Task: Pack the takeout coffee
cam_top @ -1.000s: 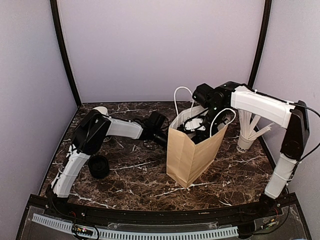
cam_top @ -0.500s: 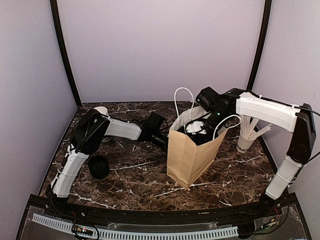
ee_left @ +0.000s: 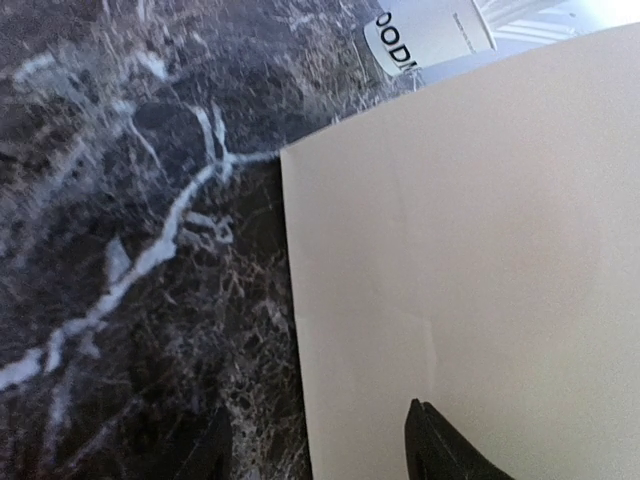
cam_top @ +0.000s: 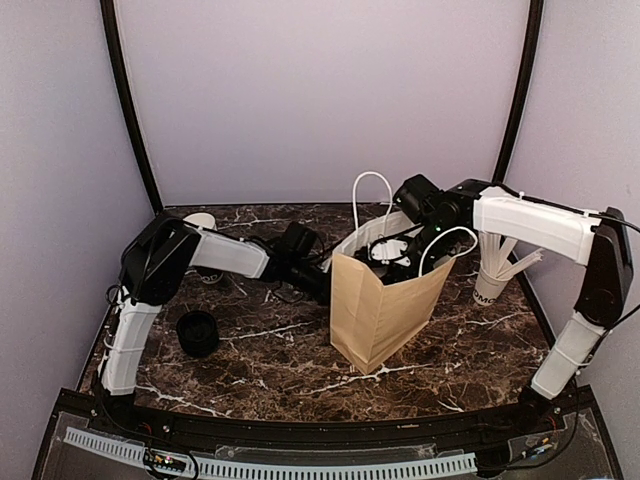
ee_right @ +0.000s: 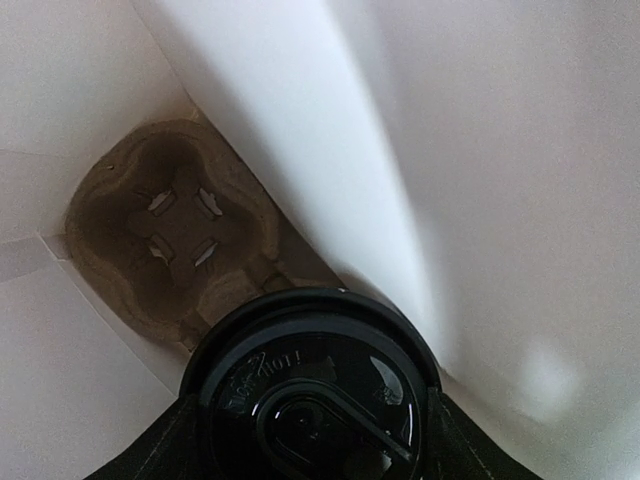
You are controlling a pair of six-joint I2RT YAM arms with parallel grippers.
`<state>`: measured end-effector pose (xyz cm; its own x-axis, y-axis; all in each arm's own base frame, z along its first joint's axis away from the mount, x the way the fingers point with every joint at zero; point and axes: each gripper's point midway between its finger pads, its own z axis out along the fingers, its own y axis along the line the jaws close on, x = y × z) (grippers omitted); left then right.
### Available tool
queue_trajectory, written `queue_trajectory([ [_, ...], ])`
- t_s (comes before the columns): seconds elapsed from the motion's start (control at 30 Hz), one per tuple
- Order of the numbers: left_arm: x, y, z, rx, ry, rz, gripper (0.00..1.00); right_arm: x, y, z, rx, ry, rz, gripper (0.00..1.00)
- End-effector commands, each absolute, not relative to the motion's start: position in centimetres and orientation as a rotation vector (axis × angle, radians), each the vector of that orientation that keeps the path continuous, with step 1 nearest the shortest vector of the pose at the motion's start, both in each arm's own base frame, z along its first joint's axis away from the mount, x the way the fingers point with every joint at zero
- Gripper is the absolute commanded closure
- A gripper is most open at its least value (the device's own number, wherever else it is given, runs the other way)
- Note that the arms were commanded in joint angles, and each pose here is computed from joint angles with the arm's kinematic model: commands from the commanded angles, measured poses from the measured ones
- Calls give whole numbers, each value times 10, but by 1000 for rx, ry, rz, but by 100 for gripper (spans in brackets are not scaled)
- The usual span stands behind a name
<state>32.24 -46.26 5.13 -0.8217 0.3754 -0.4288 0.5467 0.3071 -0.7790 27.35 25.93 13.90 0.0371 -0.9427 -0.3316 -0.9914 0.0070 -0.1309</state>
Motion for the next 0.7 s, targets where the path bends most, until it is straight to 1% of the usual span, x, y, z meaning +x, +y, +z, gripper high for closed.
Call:
queue_trajectory([
  [0.0,348,-453,109,820,2301,-1352,37,258,227,86,-2001,2233,162,68],
  [0.2,358,-437,146,826,2270,-1164,36,259,223,85,-2081,2101,105,65],
  [0.33,361,-426,186,815,2217,-1072,36,257,218,83,-2187,1984,64,63],
  [0.47,361,-412,228,796,2175,-989,36,275,224,85,-2057,2093,12,65],
  [0.6,358,-396,266,771,2128,-925,36,273,227,81,-1942,2216,24,66],
  [0.67,356,-391,277,771,2112,-909,36,273,223,76,-1909,2263,-27,66],
])
